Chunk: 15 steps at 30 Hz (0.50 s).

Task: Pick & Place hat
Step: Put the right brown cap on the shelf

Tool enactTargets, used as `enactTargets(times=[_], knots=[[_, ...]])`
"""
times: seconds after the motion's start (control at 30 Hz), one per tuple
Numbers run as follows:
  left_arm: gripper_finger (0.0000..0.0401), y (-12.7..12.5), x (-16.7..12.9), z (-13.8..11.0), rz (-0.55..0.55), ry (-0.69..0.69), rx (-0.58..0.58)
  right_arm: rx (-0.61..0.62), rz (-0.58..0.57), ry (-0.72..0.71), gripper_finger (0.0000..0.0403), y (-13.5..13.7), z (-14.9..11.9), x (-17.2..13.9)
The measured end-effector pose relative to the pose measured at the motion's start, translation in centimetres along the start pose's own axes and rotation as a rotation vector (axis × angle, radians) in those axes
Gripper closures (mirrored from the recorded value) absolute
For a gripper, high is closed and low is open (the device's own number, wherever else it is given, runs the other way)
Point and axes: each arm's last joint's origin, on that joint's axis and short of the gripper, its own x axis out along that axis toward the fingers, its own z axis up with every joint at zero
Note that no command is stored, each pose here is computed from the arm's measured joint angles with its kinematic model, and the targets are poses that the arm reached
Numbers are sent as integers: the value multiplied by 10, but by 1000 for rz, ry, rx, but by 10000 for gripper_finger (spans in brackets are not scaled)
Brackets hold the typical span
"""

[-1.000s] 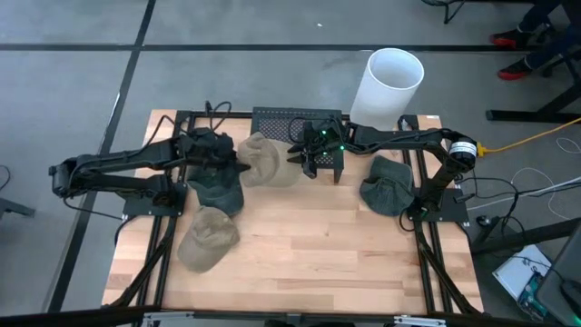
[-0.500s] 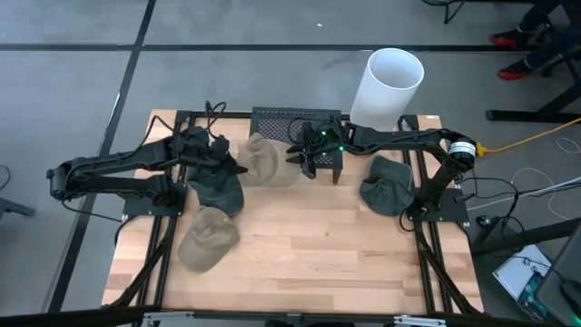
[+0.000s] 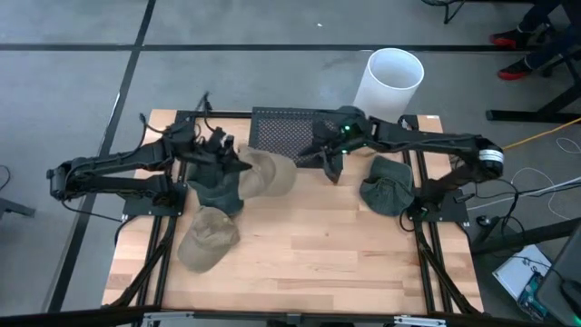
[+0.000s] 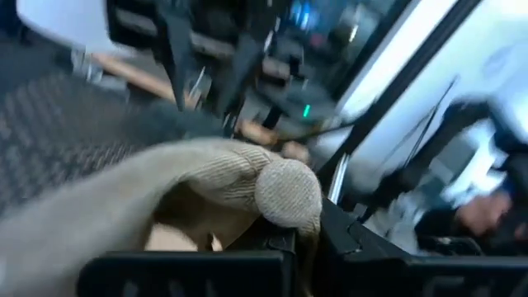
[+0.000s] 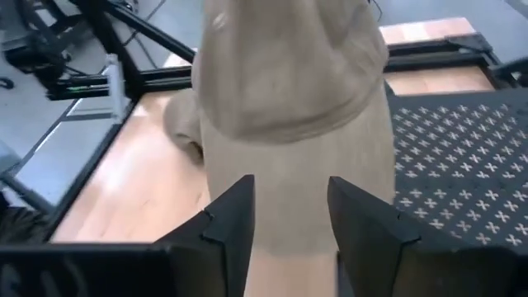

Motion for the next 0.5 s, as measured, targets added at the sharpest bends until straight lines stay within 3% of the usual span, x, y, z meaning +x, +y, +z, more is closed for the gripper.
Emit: enactTargets(times=[0.13, 0.27, 0.5], knots=[[397, -4, -4, 18, -34, -137, -58, -13, 11, -15, 248, 13, 8, -21], [397, -3, -11, 41, 1, -225, -55, -32, -22, -63, 248, 19, 17, -37], [397, 20, 5, 63, 125, -242, -28, -37, -100, -66, 248, 17, 17, -39]])
